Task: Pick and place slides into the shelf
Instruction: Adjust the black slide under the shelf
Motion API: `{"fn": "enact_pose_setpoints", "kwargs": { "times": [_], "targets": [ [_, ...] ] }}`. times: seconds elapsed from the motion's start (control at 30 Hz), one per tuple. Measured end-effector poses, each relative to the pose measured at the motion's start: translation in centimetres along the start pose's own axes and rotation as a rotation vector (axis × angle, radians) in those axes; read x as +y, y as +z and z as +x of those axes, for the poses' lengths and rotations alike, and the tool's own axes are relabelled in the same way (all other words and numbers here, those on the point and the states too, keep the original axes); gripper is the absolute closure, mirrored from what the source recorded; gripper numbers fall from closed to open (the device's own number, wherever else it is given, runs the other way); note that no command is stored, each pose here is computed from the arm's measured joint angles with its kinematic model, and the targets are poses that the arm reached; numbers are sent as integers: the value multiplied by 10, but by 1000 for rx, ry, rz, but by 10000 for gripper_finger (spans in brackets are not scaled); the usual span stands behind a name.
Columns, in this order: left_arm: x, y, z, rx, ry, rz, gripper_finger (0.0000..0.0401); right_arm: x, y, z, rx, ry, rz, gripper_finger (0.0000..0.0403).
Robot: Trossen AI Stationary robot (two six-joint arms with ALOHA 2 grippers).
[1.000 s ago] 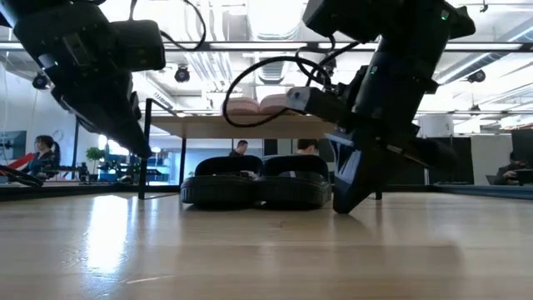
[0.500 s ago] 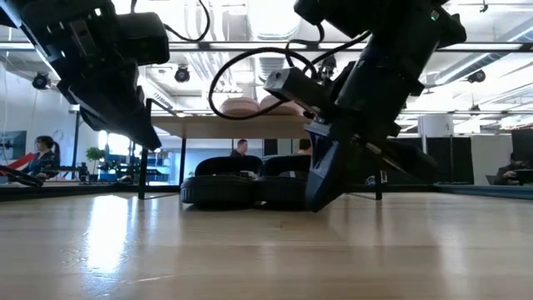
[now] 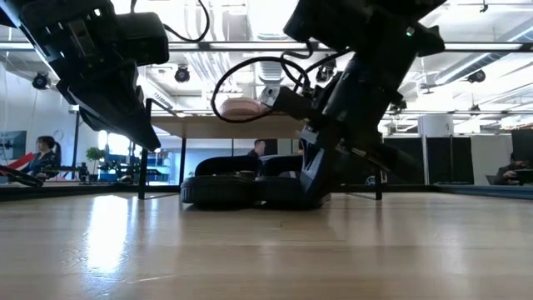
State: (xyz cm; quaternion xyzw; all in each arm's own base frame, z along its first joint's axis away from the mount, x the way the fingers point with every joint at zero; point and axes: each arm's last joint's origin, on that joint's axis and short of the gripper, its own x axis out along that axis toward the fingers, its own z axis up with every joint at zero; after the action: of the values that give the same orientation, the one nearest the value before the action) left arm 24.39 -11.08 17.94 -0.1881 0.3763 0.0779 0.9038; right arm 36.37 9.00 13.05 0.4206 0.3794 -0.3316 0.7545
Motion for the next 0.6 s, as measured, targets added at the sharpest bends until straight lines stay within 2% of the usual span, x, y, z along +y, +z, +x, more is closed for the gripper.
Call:
{"fn": "enact_pose_setpoints", "kwargs": {
  "times": [0.23,0.37,0.6],
  "targets": [
    [0,0,0,2,2,3,393,-7,13,12,-70,-56,-1,394],
    [0,0,0,3,2,3,393,-11,17,15,-121,-94,45,394],
    [0,0,0,3,1,2,393,-24,24,12,-271,-227,85,394]
  ]
}}
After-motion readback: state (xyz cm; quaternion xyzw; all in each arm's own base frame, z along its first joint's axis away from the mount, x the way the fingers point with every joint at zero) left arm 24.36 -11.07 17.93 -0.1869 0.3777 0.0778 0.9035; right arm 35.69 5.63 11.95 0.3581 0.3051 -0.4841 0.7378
